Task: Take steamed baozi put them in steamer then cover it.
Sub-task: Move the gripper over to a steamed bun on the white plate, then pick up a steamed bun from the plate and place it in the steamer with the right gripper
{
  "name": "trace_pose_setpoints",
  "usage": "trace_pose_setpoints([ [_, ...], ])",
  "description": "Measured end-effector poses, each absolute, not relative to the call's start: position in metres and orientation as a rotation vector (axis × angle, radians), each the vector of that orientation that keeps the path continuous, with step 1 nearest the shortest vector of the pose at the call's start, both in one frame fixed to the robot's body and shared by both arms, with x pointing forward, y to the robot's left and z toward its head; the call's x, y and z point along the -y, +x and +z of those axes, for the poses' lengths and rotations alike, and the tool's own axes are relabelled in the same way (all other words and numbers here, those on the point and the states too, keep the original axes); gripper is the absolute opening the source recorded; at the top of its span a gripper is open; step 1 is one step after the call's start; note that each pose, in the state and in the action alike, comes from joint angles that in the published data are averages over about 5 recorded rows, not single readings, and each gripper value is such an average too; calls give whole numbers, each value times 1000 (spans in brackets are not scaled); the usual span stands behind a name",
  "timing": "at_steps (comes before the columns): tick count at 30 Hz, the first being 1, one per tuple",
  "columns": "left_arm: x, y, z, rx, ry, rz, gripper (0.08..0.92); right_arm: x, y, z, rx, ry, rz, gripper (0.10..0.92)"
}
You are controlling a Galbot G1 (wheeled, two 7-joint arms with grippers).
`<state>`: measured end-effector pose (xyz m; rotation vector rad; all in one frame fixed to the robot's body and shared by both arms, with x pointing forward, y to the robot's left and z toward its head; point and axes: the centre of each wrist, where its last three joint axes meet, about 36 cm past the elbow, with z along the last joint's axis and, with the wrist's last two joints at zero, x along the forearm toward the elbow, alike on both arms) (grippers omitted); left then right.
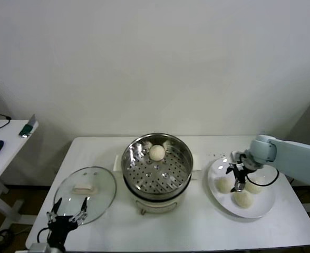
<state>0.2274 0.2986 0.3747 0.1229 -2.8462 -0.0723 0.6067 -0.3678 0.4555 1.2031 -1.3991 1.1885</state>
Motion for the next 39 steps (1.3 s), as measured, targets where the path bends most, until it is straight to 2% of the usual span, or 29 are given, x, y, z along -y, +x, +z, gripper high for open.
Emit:
trace_pose_setpoints([
  [6, -299, 228, 375, 2849, 125, -73, 823, 364, 608, 448, 1400, 1205, 1186, 812],
  [18, -298, 230, 376, 2853, 124, -70, 823, 366, 610, 456, 1403, 1202, 1180, 691],
  [26, -297, 231, 377, 2856, 125, -62, 823, 368, 614, 474, 1414, 1203, 1187, 679],
  [32, -296, 233, 378, 2859, 124, -57, 823, 358, 624, 516, 1425, 1232, 1217, 679],
  [39, -295, 234, 378, 2864, 121, -51, 823, 334, 640, 602, 1449, 1266, 1276, 679],
])
